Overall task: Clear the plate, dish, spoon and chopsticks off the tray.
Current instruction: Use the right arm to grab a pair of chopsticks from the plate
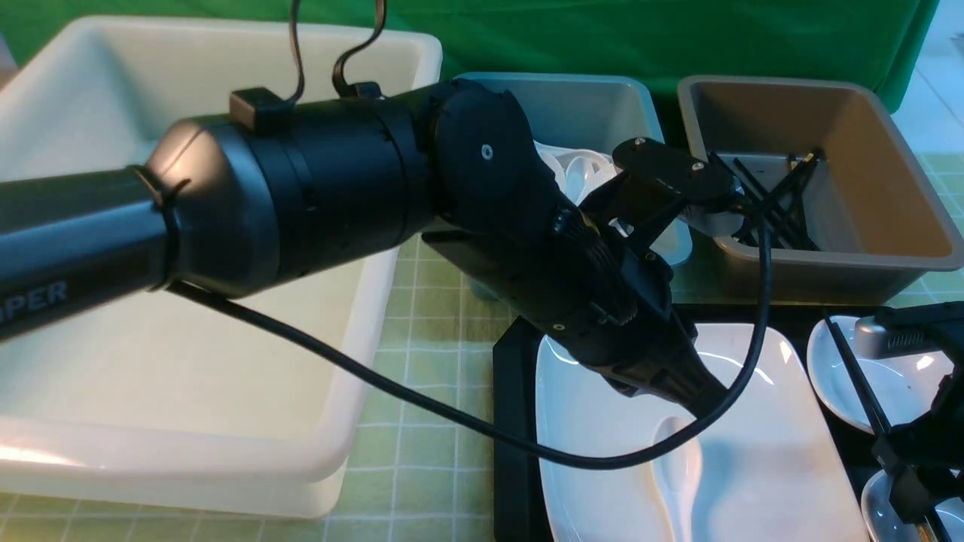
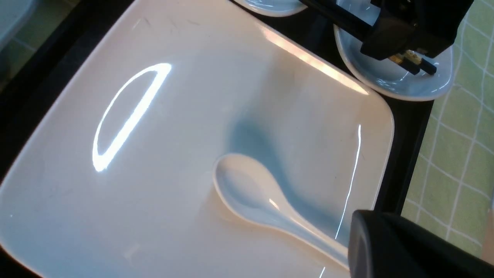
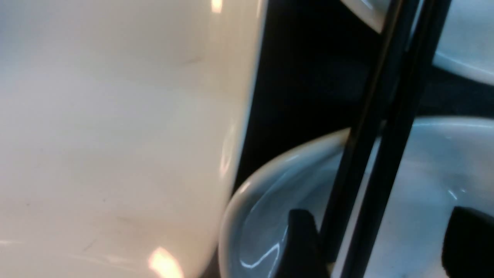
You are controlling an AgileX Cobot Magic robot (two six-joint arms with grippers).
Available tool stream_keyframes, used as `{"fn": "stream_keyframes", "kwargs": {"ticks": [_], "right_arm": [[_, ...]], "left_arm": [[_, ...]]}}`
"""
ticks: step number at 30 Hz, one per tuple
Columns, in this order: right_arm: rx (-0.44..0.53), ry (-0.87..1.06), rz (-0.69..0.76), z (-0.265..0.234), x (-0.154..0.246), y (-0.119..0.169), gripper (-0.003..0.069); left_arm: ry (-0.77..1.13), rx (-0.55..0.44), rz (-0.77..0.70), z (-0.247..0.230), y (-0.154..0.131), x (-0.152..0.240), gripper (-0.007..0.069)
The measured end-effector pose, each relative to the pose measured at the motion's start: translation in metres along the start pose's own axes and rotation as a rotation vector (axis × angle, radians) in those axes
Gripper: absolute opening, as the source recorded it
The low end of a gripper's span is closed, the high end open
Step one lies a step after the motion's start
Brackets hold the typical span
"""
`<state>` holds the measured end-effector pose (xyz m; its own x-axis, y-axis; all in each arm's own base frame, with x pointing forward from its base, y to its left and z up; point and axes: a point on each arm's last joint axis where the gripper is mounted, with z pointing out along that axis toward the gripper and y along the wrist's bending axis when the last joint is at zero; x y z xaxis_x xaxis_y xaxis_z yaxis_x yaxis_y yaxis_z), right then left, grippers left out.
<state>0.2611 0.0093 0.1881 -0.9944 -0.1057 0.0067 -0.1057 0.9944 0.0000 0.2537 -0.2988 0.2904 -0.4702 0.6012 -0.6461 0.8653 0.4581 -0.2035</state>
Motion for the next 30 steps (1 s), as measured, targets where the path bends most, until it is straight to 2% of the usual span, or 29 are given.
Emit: {"fn": "stream_keyframes", "kwargs": {"ticks": [16, 19, 23, 25, 30], "right_arm": [[-0.002, 0.025, 0.000, 0.0092, -0.0031, -0.0002, 0.0442], [-0.002, 0.025, 0.000, 0.0092, -0.0031, -0.0002, 0.0384], [-0.002, 0.026, 0.000, 0.0094, -0.0031, -0.0002, 0.0188], [-0.002, 0.026, -0.001, 0.0094, -0.0031, -0.0002, 0.0115], [-0.002, 0.024, -0.001, 0.0092, -0.0034, -0.0002, 0.0106]], "left_arm": [[-0.056, -0.043, 0.029, 0.0028, 0.0049, -0.0052, -0.0016], [-0.058, -0.044, 0.029, 0.0030, 0.0051, -0.0053, -0.0016], [-0.057, -0.044, 0.030, 0.0030, 0.0051, -0.0052, -0.0016], [-0.057, -0.045, 0.031, 0.0030, 0.0052, -0.0052, -0.0016], [-0.057, -0.046, 0.031, 0.0030, 0.0052, -0.0052, -0.0016]]}}
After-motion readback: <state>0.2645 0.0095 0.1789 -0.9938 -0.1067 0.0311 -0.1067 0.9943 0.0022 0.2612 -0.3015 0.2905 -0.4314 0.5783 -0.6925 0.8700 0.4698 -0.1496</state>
